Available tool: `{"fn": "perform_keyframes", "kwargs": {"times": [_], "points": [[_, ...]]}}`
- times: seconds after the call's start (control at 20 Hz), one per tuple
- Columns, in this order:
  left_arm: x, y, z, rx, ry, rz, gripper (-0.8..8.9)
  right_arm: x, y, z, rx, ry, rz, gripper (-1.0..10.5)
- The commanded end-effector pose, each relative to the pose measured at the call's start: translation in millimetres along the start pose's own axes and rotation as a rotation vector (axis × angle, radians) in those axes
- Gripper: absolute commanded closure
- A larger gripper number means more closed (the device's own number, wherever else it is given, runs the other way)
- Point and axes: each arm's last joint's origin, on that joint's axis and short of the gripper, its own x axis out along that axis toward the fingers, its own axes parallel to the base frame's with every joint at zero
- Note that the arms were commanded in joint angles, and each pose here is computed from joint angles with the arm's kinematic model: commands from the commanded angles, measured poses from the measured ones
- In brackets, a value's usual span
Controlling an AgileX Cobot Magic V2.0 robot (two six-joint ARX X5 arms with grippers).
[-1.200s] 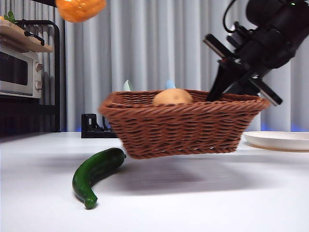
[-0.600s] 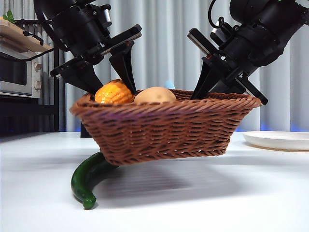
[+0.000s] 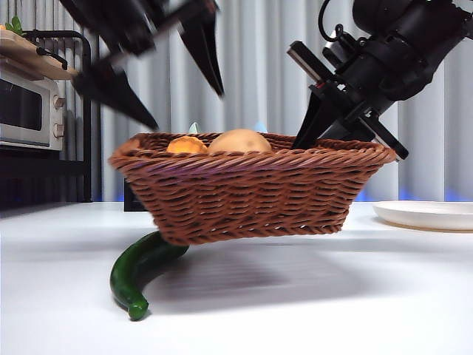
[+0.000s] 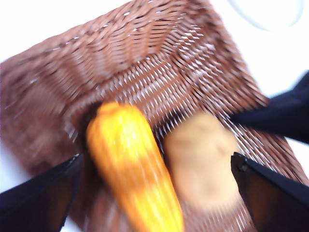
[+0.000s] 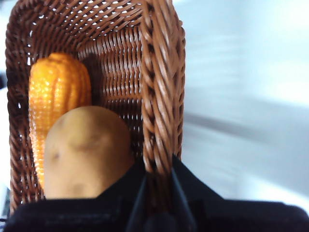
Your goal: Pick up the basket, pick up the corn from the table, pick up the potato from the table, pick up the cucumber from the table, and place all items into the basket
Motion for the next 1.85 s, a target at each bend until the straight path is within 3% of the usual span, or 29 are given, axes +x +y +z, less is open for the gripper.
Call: {"fn": "perform_keyframes", "kwargs": {"times": [0.05, 0.3, 0.45, 0.6, 0.8, 1.15, 1.35, 1.4, 1.55, 1.85], "points": [[-36, -5, -9, 0.073, -0.012, 0.014, 2.79, -11, -12, 9, 0.035, -0.046, 0.017, 9.6], [-102, -8, -39, 0.105, -0.01, 0.058, 2.81, -35, -44, 23, 0.11, -0.138, -0.011, 9.6], [-100, -10, -58, 0.115, 0.046, 0.13, 2.81, -44, -55, 26, 0.133, -0.163, -0.018, 9.6], [-63, -9, -85, 0.09, 0.117, 0.123, 2.81, -50, -61, 28, 0.146, -0.178, -0.019, 9.6], [-8, 0, -115, 0.003, 0.113, 0.104, 2.81, -51, -62, 29, 0.147, -0.18, -0.02, 9.6], [72, 7, -116, 0.002, 0.181, 0.132, 2.81, -54, -58, 34, 0.139, -0.192, -0.016, 9.6], [93, 13, -121, 0.031, 0.209, 0.208, 2.94, -56, -55, 38, 0.131, -0.201, -0.014, 9.6], [93, 14, -121, 0.043, 0.198, 0.234, 3.82, -57, -55, 38, 0.131, -0.202, -0.014, 9.6], [93, 14, -120, 0.103, 0.196, 0.239, 8.3, -57, -55, 38, 0.13, -0.203, -0.014, 9.6], [83, 11, -116, 0.119, 0.161, 0.22, 8.22, -57, -55, 38, 0.13, -0.203, -0.014, 9.6]]}}
